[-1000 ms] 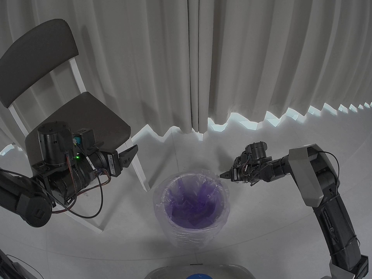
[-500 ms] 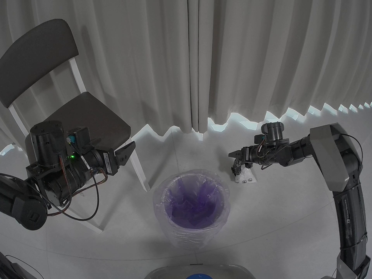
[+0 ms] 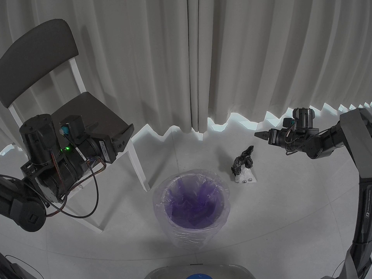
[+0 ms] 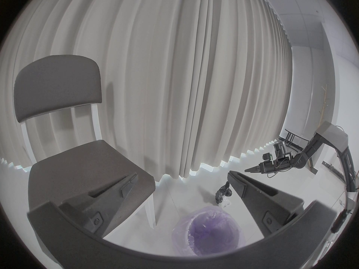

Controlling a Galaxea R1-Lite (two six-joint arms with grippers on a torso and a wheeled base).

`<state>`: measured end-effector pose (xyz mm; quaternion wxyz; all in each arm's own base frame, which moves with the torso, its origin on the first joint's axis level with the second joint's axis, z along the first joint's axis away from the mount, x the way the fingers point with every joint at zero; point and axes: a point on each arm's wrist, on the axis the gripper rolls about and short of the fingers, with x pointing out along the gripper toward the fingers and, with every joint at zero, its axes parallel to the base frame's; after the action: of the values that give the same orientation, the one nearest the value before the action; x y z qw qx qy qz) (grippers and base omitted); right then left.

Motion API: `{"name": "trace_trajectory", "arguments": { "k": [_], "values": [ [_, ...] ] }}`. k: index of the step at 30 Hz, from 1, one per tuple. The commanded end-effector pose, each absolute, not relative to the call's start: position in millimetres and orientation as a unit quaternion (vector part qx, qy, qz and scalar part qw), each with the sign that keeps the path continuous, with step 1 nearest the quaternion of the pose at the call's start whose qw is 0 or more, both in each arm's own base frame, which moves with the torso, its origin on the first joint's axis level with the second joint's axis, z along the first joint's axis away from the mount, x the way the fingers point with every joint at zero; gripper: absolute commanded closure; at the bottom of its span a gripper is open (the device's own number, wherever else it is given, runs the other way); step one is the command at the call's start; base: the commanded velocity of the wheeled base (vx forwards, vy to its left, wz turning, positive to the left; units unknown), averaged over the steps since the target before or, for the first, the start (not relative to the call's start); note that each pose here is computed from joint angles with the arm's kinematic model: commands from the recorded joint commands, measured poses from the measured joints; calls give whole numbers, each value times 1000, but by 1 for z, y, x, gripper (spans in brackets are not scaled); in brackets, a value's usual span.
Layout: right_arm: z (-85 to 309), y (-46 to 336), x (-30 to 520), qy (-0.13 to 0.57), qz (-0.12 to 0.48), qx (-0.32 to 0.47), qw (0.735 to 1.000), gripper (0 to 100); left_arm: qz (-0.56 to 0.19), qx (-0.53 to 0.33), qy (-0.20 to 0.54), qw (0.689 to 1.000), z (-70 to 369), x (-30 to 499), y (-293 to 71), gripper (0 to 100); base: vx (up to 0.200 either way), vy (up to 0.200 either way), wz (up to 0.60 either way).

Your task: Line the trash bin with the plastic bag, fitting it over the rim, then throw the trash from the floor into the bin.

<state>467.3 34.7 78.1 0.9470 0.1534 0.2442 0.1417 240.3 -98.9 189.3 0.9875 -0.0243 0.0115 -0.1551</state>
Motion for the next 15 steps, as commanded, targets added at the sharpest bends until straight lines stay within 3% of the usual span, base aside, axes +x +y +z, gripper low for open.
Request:
{"name": "trace_trajectory", "arguments": {
  "k": [1,7,15],
  "values": [
    [86,26,468,232,131,150,952,0,-142,-27,-12,989,199,227,-92,0,0,0,0],
    [78,24,469,236,131,139,953,0,-130,-25,16,991,184,226,-90,0,0,0,0],
    [63,24,473,245,130,135,951,0,-132,-23,40,990,164,223,-90,0,200,0,0]
  ]
}}
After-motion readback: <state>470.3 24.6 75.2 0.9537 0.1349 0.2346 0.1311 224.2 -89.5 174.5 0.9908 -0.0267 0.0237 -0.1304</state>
